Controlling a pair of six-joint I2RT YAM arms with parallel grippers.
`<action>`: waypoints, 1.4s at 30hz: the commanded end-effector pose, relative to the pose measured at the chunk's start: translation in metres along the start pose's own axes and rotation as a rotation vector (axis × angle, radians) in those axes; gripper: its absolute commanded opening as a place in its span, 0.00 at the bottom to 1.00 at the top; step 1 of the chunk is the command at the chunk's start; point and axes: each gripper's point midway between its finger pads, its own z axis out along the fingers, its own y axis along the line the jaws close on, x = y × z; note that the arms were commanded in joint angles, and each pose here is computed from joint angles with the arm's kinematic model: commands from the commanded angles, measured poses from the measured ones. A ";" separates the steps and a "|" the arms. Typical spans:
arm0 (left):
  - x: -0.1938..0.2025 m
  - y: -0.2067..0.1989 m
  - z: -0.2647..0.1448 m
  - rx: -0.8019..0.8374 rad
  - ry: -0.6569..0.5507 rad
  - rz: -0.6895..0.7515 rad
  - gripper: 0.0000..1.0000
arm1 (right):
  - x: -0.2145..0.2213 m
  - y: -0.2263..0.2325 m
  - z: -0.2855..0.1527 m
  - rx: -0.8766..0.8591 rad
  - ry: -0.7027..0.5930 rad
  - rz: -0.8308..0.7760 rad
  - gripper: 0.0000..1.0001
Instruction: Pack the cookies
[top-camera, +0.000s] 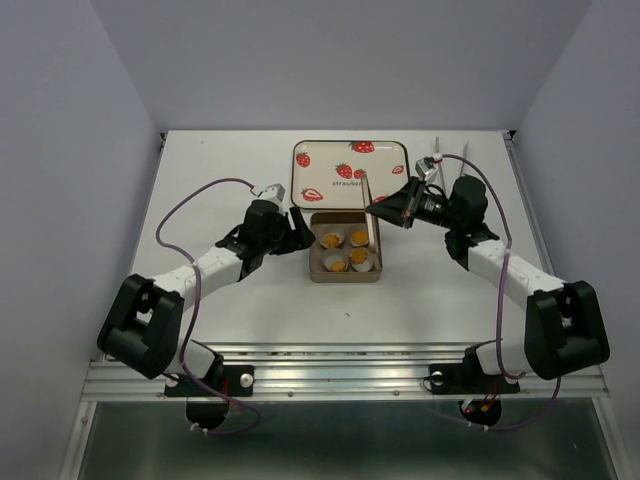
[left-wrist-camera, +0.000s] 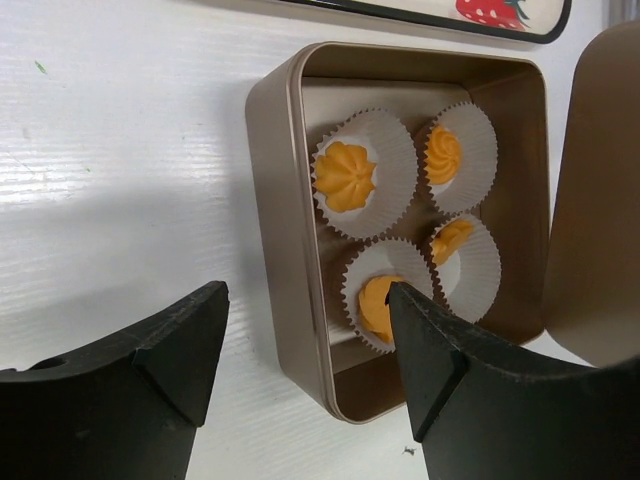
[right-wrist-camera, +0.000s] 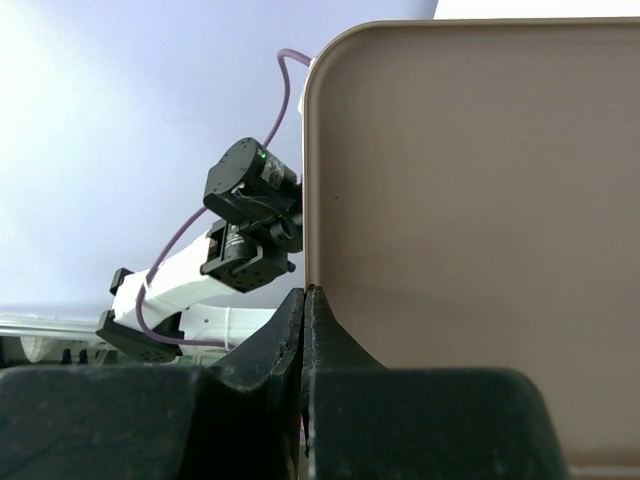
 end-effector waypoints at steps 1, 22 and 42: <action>-0.021 -0.018 0.004 0.029 -0.050 0.025 0.75 | -0.003 0.015 -0.003 -0.073 0.003 -0.051 0.01; -0.010 -0.009 0.026 -0.050 -0.015 0.040 0.57 | -0.003 -0.001 -0.009 -0.124 -0.010 0.014 0.04; -0.010 -0.003 0.028 -0.078 -0.018 0.037 0.41 | -0.026 -0.019 -0.041 -0.089 -0.088 0.014 0.09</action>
